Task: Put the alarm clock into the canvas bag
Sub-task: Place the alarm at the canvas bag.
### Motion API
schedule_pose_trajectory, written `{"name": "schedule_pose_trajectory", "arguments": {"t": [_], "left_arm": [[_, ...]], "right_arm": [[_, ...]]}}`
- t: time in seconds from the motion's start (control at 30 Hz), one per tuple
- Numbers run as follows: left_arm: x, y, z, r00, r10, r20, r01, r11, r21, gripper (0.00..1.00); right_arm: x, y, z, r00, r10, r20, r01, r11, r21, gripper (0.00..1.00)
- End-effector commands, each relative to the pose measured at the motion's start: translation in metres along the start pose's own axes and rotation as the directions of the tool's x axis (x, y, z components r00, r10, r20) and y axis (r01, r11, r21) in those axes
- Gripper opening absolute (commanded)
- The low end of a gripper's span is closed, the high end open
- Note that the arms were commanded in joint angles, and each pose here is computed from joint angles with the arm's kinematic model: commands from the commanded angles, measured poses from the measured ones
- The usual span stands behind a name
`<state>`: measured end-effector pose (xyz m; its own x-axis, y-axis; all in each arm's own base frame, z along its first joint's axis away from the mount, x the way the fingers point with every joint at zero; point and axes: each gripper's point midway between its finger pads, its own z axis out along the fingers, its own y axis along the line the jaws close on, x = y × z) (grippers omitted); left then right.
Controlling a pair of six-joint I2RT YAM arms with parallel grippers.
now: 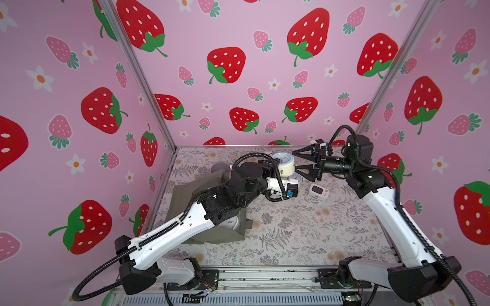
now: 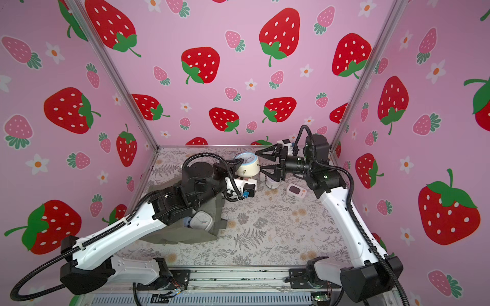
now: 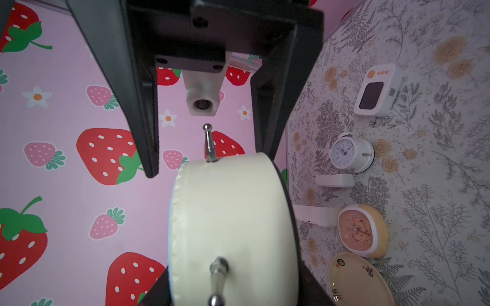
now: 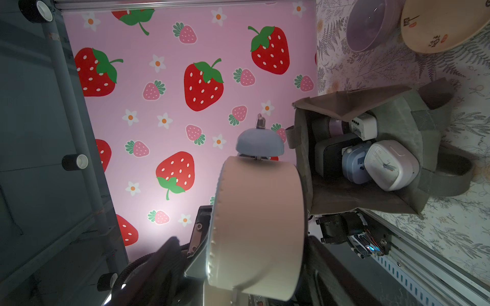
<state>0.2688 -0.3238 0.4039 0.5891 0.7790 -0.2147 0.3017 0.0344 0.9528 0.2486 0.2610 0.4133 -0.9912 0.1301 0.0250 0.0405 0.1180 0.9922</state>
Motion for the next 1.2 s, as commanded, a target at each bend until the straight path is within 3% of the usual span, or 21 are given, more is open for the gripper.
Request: {"name": "schedule_pose_trajectory", "arguments": {"t": [0.0,0.37,0.47,0.57,0.67,0.77,0.83,0.97,1.03,1.17], "left_arm": [[-0.009,0.014,-0.001,0.998,0.035,0.049,-0.033,0.998,-0.047,0.54],[-0.010,0.012,0.002,0.995,0.092,0.043,-0.090,0.995,-0.045,0.62],[-0.007,0.016,0.000,0.997,0.078,0.028,-0.076,0.995,-0.057,0.83],[-0.001,0.021,-0.005,0.999,0.032,0.005,-0.031,0.996,-0.084,1.00],[0.010,0.021,-0.015,0.998,-0.048,-0.033,0.044,0.993,-0.106,0.99],[0.022,0.024,-0.037,0.971,-0.227,-0.073,0.215,0.966,-0.143,0.99],[0.035,0.021,-0.058,0.916,-0.388,-0.100,0.369,0.914,-0.169,0.99],[0.056,0.012,-0.094,0.786,-0.609,-0.105,0.583,0.787,-0.202,0.97],[0.072,0.016,-0.108,0.684,-0.718,-0.129,0.681,0.691,-0.242,0.96],[0.093,0.002,-0.129,0.436,-0.878,-0.199,0.835,0.477,-0.275,0.92]], "right_arm": [[0.012,0.008,0.002,0.998,-0.014,-0.054,0.013,1.000,-0.017,0.70],[0.023,-0.008,0.004,0.996,0.018,-0.082,-0.018,1.000,0.006,0.50],[0.025,-0.007,0.003,0.996,0.010,-0.085,-0.009,1.000,0.003,0.46],[0.023,-0.001,0.002,0.997,-0.012,-0.072,0.011,1.000,-0.022,0.45],[0.019,0.006,0.000,0.998,-0.055,-0.040,0.053,0.997,-0.056,0.45],[0.011,0.010,-0.002,0.992,-0.124,0.011,0.125,0.989,-0.077,0.45],[0.002,0.010,-0.004,0.981,-0.186,0.062,0.190,0.979,-0.070,0.46],[-0.008,-0.010,-0.004,0.956,-0.277,0.099,0.281,0.959,-0.035,0.47],[-0.011,-0.025,-0.003,0.940,-0.325,0.103,0.328,0.945,-0.011,0.47],[-0.015,-0.055,0.004,0.889,-0.450,0.087,0.443,0.892,0.086,0.47]]}}
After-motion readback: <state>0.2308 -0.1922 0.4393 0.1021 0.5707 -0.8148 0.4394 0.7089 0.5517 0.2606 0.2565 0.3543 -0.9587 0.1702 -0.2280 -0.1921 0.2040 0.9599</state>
